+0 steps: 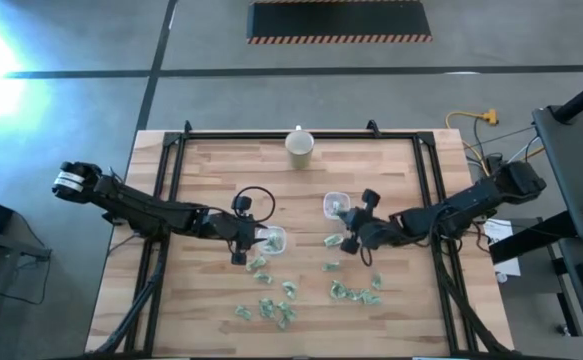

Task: Pick and place Stevia / Truvia into bins
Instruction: Put the green stevia packet into the right transparent container

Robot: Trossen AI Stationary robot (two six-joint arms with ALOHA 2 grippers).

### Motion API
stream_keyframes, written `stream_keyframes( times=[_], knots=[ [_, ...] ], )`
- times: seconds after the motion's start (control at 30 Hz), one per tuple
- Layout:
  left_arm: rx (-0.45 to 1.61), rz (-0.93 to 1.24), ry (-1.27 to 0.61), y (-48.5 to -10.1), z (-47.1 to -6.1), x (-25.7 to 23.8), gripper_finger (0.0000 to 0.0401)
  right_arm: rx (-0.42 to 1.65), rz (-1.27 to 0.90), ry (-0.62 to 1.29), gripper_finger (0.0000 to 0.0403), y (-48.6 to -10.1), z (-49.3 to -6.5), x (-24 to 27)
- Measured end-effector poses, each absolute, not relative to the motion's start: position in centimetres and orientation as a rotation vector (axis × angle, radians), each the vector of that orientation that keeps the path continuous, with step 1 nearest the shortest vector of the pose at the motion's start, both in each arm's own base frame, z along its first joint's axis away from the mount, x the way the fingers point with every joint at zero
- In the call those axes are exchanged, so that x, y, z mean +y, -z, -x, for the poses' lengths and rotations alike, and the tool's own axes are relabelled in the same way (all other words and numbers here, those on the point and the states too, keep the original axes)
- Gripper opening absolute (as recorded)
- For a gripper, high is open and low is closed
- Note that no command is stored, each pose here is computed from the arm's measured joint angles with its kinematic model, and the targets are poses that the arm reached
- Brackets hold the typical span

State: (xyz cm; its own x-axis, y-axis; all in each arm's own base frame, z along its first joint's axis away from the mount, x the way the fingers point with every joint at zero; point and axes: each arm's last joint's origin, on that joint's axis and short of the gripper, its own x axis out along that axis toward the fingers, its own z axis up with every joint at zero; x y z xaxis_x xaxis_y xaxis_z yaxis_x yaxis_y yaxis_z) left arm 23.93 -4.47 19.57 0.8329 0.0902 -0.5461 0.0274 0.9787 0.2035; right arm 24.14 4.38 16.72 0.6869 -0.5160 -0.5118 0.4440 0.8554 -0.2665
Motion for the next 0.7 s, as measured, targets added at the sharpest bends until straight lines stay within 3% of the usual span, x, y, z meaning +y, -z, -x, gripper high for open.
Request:
stream_keyframes(
  times=[0.3, 0.7],
  knots=[
    [0.587, -0.208, -0.033, -19.6, -23.9, -4.5, 0.0128, 0.646, 0.093, 0.642, 0.0009, -16.1, -24.7, 1.4],
    [0.587, -0.209, -0.033, -19.6, -23.9, -4.5, 0.0128, 0.675, 0.035, 0.628, 0.0009, -15.8, -24.9, 0.1]
  ],
)
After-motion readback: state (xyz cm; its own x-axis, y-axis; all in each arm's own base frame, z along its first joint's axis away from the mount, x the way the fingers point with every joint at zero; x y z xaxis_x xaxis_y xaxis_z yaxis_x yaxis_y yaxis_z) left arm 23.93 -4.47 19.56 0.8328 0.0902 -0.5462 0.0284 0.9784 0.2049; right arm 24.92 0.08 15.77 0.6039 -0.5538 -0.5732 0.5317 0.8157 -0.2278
